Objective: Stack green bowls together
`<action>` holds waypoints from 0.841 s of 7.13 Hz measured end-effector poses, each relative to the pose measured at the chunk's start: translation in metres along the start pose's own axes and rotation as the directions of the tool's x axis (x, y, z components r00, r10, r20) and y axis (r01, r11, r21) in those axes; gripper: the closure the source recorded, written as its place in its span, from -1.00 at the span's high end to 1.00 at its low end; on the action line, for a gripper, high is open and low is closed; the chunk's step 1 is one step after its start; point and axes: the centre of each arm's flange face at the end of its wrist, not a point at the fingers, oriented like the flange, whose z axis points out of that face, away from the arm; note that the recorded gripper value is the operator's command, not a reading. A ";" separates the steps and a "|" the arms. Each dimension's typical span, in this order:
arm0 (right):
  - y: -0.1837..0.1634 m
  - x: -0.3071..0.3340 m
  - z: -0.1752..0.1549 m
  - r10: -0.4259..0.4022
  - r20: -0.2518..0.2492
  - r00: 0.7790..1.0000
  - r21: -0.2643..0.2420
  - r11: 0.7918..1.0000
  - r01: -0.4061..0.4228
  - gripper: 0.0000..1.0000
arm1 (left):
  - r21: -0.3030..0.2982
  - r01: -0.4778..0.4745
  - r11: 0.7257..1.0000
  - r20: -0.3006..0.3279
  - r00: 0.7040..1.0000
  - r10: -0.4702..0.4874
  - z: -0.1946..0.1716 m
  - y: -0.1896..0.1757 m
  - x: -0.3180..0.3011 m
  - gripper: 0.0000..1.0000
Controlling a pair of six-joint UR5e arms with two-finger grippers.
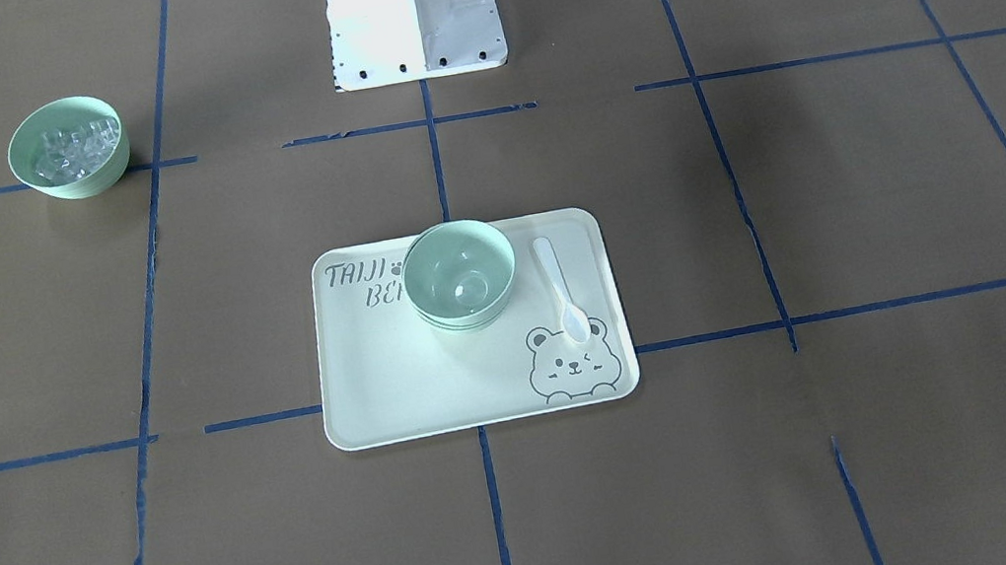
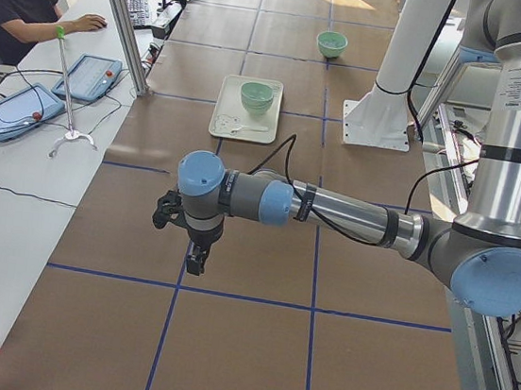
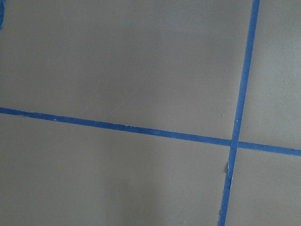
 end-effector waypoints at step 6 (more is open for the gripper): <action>-0.004 0.015 0.005 -0.068 0.007 0.998 -0.011 0.998 0.068 1.00 | -0.078 0.075 0.994 -0.021 0.997 -0.077 0.017 0.020 -0.013 1.00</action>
